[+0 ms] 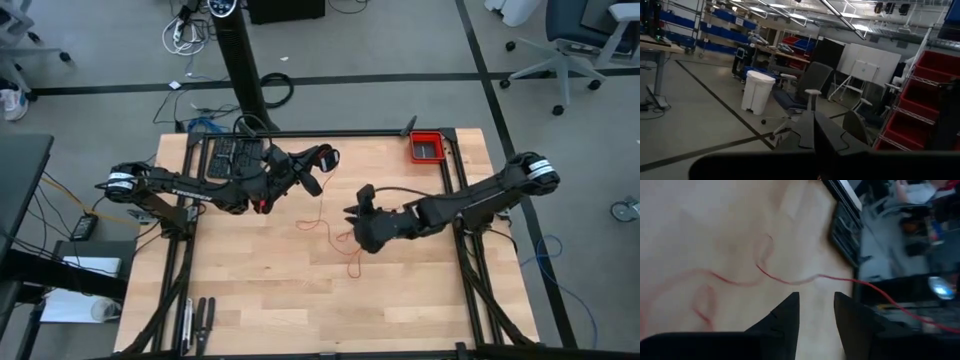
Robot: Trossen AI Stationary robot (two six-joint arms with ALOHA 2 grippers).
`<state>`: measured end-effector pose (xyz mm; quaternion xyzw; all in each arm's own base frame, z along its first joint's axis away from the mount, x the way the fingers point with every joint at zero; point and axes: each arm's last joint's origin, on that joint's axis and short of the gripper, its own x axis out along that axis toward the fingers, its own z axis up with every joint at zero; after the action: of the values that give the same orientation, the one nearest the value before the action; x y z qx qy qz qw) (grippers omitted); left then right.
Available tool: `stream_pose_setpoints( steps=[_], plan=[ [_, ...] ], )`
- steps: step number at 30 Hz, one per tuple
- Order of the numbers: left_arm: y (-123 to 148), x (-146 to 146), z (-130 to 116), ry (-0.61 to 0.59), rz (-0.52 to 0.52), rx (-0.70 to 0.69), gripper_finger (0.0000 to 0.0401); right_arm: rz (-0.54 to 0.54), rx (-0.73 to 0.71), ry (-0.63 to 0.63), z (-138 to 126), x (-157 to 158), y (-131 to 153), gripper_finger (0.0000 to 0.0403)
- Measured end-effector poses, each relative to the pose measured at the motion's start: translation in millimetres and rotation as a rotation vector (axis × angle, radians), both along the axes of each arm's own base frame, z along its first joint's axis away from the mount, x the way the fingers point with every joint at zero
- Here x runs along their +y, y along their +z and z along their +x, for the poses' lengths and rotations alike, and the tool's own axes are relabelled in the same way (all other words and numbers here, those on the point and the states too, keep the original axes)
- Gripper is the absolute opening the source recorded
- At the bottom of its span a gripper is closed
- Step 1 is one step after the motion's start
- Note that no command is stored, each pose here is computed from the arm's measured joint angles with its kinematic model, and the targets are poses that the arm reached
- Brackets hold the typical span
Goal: Coil cords
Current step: Coil the red wire on the black spool
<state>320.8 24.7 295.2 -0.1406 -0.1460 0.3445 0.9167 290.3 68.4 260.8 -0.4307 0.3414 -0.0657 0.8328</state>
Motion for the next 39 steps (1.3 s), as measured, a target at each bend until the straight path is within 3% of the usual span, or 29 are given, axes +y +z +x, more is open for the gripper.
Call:
stream_pose_setpoints(
  steps=[8,16,24,30,39],
  plan=[
    [0.1,-1.5,1.3,-0.075,-0.020,-0.028,0.0000,-0.337,0.118,0.048,36.5,-10.9,-32.3,0.0113],
    [-2.3,-2.4,2.6,-0.115,-0.035,-0.017,0.0000,-0.539,0.092,0.014,61.5,-16.7,-44.0,0.0113],
    [-2.4,-2.8,2.9,-0.140,-0.056,-0.035,0.0000,-0.570,0.141,0.017,62.8,-22.4,-49.1,0.0113],
    [-4.4,-2.8,3.3,-0.139,-0.058,-0.012,0.0000,-0.578,0.140,0.061,59.5,-6.5,-49.5,0.0113],
    [-5.0,-3.2,3.7,-0.159,-0.076,-0.021,0.0000,-0.601,0.257,0.105,55.5,-12.6,-57.8,0.0113]
  ],
)
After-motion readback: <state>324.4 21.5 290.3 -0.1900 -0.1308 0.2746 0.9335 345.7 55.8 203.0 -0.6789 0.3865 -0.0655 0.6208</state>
